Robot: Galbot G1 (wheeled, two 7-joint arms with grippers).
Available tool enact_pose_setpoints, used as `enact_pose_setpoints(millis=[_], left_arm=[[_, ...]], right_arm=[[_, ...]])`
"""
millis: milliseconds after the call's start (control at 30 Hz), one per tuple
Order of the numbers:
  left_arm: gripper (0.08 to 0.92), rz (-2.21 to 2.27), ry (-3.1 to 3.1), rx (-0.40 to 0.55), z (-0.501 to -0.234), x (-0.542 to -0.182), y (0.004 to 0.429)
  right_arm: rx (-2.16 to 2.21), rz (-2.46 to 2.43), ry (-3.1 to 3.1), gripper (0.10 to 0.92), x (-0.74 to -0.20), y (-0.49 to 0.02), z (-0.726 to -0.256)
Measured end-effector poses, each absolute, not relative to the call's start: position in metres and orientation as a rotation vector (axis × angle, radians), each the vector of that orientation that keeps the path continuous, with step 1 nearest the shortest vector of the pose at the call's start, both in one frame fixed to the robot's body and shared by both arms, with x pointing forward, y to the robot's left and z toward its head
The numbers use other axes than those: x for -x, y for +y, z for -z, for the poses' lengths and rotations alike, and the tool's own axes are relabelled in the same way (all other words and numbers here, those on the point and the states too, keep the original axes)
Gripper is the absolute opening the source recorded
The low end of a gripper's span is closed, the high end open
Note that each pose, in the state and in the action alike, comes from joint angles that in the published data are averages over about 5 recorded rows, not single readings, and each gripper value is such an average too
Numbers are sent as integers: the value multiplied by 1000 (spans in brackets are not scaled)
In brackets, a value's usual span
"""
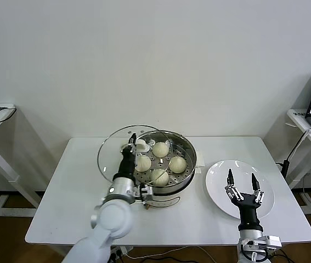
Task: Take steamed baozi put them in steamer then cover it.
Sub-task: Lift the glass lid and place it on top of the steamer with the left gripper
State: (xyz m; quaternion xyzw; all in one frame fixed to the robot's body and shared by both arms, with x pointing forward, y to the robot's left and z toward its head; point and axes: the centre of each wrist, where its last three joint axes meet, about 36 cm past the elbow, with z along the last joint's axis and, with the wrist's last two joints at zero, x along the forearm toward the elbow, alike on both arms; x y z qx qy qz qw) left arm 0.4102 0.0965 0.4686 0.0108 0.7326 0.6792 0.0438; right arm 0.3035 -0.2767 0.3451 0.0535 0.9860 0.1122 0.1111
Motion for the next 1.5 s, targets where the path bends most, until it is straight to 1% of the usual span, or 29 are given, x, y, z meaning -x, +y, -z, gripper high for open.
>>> enact_pose_setpoints(millis=[433,933,1167,1500], left_arm=[[189,-2098,2246,-34,-459,-433,45],[189,-2106,2251,-81,-449,-439,3],[189,-2111,2246,-96,-444,-440,-7],[189,-2138,2223,-92,-435,-444,-8]], right_arm=[[-157,-329,2904,823,-306,-273,-339],[-159,-324,2912,823,-306,-271,-335],[-159,-320,2915,823,-303,-270,-334],[-155,-311,2914,823,-302,-270,-334]])
